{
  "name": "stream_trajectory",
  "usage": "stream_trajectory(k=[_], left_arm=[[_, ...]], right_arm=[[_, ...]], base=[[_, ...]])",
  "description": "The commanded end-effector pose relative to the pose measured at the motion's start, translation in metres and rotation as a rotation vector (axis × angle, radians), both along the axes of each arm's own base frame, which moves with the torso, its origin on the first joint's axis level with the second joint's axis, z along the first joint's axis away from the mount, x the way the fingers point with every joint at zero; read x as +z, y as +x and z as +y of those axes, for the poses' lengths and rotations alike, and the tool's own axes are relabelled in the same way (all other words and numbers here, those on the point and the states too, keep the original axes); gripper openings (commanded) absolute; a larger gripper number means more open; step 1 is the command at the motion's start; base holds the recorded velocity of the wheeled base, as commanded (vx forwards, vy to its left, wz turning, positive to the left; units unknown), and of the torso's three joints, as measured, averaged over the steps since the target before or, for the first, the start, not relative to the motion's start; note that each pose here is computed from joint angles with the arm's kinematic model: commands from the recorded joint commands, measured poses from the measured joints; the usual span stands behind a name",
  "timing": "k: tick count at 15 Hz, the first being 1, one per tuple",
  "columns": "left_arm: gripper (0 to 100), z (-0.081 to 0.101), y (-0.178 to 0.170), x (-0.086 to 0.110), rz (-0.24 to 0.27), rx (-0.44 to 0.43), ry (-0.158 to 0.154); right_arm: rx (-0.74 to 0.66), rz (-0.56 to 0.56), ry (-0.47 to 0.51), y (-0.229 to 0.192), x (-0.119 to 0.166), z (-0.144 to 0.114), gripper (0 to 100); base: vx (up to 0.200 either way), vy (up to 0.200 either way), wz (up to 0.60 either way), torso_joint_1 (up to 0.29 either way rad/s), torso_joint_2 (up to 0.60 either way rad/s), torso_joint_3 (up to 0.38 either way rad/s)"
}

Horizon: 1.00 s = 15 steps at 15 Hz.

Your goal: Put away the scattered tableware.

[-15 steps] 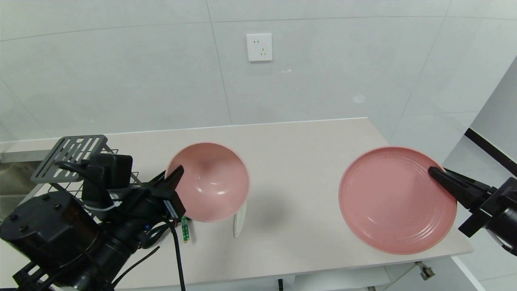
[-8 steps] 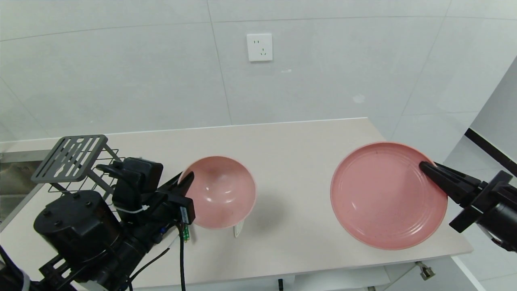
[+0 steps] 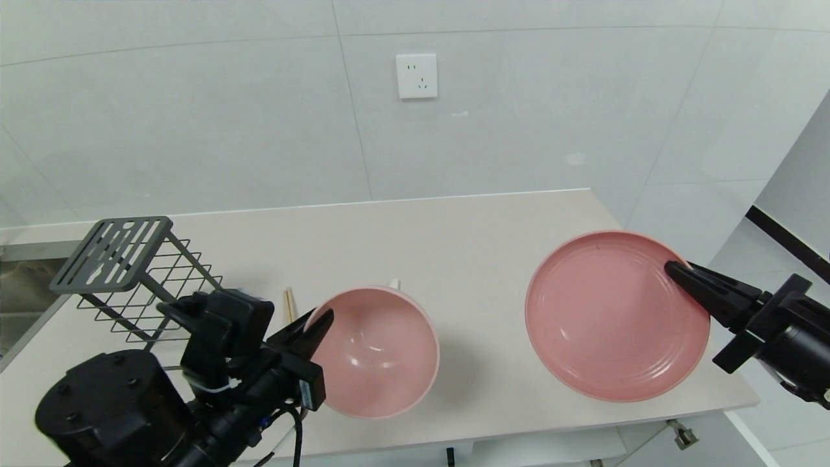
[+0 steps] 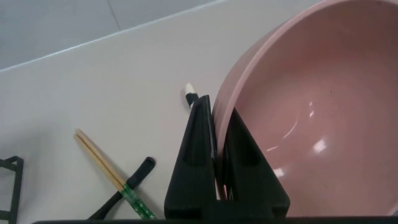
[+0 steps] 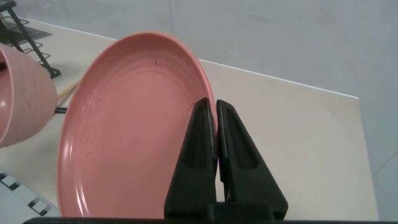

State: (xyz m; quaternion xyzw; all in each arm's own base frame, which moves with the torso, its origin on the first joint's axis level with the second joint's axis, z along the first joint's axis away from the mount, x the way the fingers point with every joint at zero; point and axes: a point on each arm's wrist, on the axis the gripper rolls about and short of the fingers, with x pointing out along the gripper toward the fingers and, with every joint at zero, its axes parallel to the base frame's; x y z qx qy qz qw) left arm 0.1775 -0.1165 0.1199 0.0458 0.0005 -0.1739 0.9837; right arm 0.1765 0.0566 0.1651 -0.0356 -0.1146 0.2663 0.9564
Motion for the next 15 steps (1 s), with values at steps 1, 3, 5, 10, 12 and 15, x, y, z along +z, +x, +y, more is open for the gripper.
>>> stream_trajectory(k=[1, 3, 5, 10, 12, 15], left_arm=[[0, 0.009, -0.017, 0.02, -0.055, -0.015, -0.12], [0, 0.012, -0.043, 0.015, -0.021, -0.091, -0.128], [0, 0.01, -0.045, 0.017, -0.033, -0.105, -0.132], [0, 0.012, -0.046, 0.018, -0.04, -0.103, -0.135], [0, 0.01, -0.044, 0.014, -0.019, -0.102, -0.121], [0, 0.01, -0.044, 0.014, -0.021, -0.102, -0.123]], right_arm=[[0.002, -0.004, 0.001, 0.0, 0.001, 0.0, 0], [-0.001, -0.018, -0.006, 0.0, 0.002, 0.0, 0], [-0.006, -0.026, -0.027, 0.0, 0.002, 0.0, 0], [-0.007, -0.025, -0.027, 0.0, 0.001, 0.0, 0], [-0.007, -0.023, -0.025, 0.0, 0.001, 0.0, 0], [-0.006, -0.026, -0.027, 0.001, 0.002, 0.0, 0]], base=[[-0.2, 0.0, 0.0, 0.007, 0.0, 0.002], [-0.1, 0.0, 0.0, 0.004, 0.0, 0.001], [0.0, 0.0, 0.0, 0.0, 0.0, 0.0], [0.0, 0.0, -0.12, 0.003, 0.0, 0.0], [0.0, 0.0, -0.6, 0.01, 0.0, -0.002], [0.0, 0.0, -0.2, -0.001, 0.0, 0.001]])
